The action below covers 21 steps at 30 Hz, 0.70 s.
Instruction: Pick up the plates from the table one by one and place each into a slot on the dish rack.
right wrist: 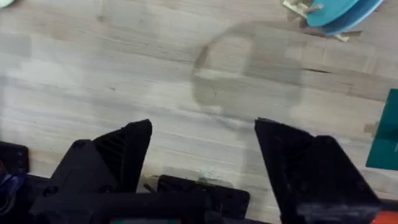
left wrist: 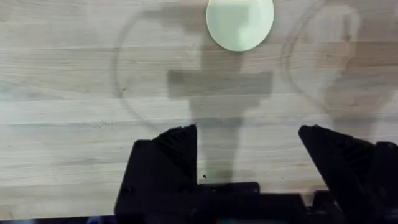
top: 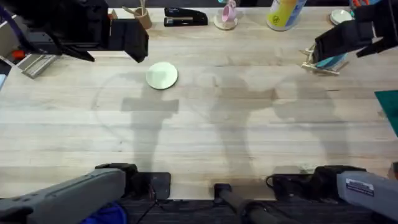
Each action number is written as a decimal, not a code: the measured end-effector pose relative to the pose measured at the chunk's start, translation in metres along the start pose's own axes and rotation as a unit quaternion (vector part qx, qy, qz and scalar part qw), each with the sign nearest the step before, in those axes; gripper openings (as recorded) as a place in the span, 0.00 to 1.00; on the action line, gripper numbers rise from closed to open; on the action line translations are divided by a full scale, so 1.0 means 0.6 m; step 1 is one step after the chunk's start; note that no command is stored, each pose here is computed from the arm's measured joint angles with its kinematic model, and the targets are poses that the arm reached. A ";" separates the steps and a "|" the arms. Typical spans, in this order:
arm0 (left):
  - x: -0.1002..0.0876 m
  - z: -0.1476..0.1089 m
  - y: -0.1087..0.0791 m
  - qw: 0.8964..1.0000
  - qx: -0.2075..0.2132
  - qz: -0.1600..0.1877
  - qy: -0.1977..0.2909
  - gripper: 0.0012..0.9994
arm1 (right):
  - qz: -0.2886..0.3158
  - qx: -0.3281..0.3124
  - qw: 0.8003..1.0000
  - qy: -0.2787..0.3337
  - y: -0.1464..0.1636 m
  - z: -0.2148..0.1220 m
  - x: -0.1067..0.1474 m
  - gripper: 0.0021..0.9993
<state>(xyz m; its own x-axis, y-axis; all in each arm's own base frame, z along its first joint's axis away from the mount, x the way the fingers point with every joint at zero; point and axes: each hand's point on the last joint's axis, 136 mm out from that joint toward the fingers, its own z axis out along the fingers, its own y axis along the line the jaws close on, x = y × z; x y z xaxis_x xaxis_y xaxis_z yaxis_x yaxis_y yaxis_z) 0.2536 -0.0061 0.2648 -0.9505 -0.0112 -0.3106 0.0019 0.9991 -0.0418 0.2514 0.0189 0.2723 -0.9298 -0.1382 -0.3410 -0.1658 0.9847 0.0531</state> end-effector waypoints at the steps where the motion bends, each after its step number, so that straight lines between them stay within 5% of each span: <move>1: -0.001 0.000 -0.001 1.000 0.001 -0.001 -0.001 0.90 | 0.000 0.000 1.000 0.000 0.000 0.000 0.000 1.00; 6: -0.002 0.000 -0.006 1.000 0.011 0.001 -0.002 0.12 | 0.000 0.000 1.000 0.000 0.000 0.000 0.000 1.00; 7: -0.001 0.000 -0.008 1.000 0.013 0.002 -0.002 0.06 | 0.000 0.000 1.000 0.000 0.000 0.000 0.000 1.00; 21: -0.018 -0.006 -0.045 0.994 0.110 -0.006 -0.022 0.04 | 0.000 0.000 1.000 0.002 0.000 0.000 0.002 0.99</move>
<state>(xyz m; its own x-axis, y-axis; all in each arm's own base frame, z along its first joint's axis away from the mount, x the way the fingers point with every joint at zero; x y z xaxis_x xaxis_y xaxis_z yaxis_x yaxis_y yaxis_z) 0.2624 -0.0328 0.2729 -0.9360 -0.0292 -0.3507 0.0636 0.9661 -0.2502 0.2506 0.0189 0.2719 -0.9313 -0.1382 -0.3371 -0.1656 0.9847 0.0537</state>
